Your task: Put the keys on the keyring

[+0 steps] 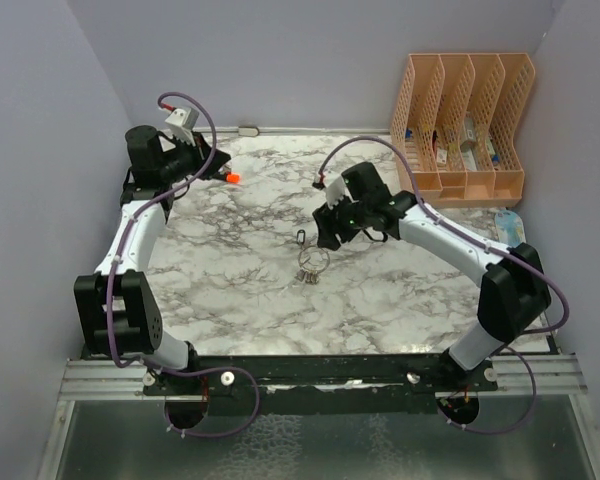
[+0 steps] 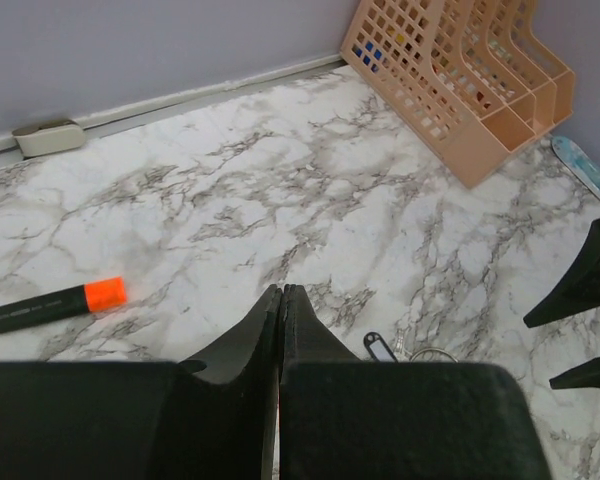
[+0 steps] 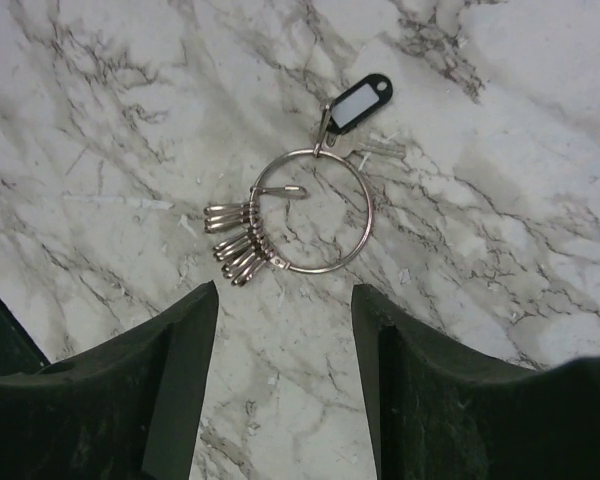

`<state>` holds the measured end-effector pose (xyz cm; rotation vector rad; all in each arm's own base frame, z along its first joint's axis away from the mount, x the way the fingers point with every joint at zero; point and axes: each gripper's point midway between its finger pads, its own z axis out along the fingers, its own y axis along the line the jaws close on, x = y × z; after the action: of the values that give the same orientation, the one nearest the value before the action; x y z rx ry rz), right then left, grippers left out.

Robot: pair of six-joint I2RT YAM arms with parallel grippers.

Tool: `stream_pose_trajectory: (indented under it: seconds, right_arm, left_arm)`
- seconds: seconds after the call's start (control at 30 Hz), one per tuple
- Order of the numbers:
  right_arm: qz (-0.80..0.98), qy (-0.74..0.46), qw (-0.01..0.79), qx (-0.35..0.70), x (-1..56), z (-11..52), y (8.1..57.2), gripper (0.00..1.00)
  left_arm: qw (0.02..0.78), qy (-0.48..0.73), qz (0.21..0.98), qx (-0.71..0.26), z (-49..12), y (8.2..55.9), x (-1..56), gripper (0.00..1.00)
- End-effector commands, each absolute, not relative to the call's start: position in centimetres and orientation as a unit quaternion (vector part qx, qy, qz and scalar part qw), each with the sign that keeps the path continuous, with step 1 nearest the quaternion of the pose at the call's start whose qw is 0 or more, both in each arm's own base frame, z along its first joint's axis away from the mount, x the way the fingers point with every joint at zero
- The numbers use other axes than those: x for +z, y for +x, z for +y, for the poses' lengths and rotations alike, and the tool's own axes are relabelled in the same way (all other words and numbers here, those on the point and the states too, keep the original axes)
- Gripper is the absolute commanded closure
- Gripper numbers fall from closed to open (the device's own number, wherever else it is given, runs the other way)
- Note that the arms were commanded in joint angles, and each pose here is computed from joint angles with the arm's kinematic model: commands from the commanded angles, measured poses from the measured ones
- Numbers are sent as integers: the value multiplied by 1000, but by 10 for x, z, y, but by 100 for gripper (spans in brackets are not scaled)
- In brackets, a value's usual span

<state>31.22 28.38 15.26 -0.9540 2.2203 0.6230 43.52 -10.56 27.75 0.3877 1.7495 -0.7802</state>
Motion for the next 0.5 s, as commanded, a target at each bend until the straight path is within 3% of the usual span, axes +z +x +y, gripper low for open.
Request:
stream_pose_trajectory:
  seconds: [0.0,0.27,0.47]
  right_arm:
    - [838,-409,298,204,130,274,301,46]
    - [803,-501,272,173,70,275,282,70]
    - [748,-569,309,148,50,288,278,71]
  left_arm:
    - [583,164,725,-327,-89,427,304,100]
    - [580,147,730,-330,-75,428,294,100]
    - [580,144,729,-333,-72,429,293,100]
